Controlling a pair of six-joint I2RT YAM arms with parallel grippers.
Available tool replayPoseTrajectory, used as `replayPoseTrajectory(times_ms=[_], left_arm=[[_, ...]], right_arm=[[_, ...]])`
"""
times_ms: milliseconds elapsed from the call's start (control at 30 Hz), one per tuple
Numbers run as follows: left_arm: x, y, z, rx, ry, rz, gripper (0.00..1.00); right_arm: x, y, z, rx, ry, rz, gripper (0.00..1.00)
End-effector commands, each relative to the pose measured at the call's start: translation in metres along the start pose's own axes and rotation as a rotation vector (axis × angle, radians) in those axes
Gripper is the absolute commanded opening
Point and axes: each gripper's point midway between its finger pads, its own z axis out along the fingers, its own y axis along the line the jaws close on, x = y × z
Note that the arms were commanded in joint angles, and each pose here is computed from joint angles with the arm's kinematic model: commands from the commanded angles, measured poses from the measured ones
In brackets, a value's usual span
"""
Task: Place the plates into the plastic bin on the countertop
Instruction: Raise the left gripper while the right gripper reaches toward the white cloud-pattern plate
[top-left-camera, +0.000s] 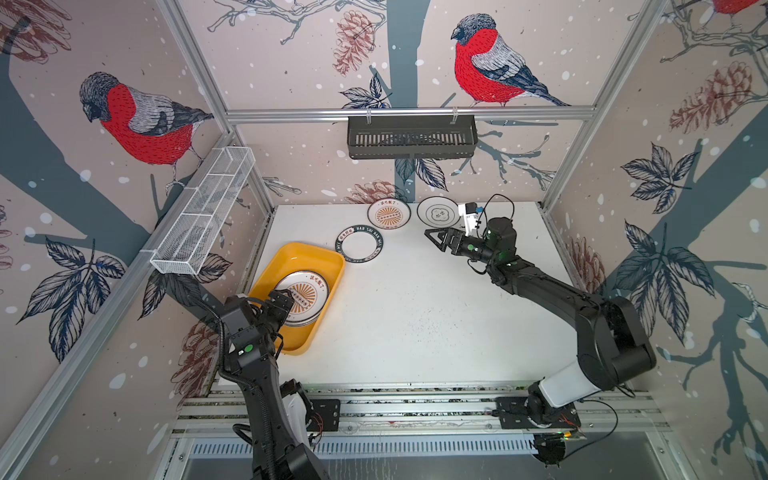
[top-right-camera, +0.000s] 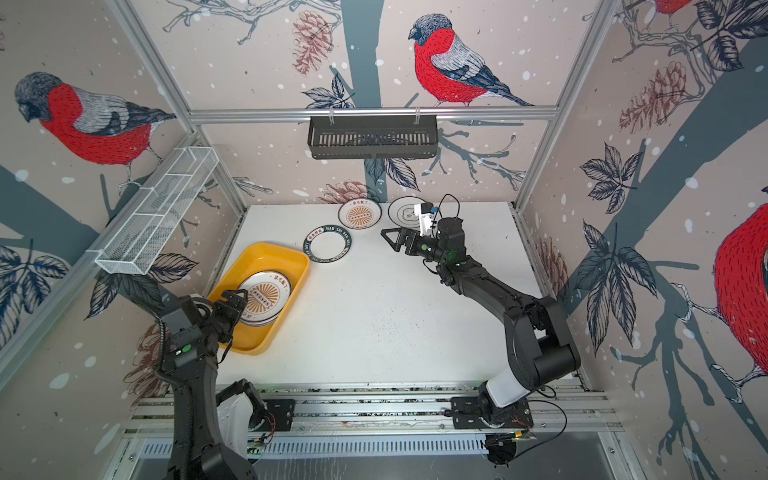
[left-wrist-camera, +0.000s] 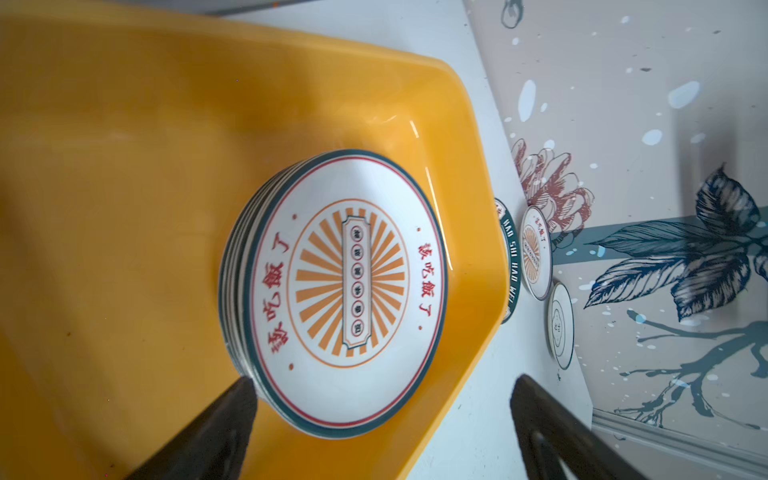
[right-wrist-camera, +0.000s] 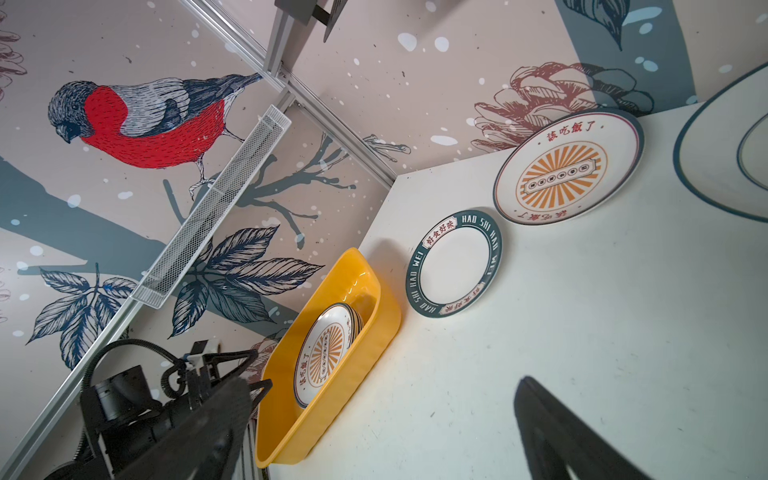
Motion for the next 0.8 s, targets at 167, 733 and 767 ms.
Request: replayPoseTrajectory(times_ms=[167, 733, 767], left_arm=[[-0.015, -0.076, -0.037, 0.205, -0.031, 0.292, 0.96], [0.024, -0.182, -0.063, 0.641, 0.077, 0.598, 0.96], [0.027, -0.186, -0.061, 0.641, 0.089, 0.61, 0.96]], right_arm=[[-0.005, -0.014, 0.021, 0.057, -0.012, 0.051, 1.0], [0.055, -0.04, 0.126, 0.087, 0.115, 0.159, 0.99], [0.057, -0.039, 0.132, 0.082, 0.118, 0.157, 1.0]])
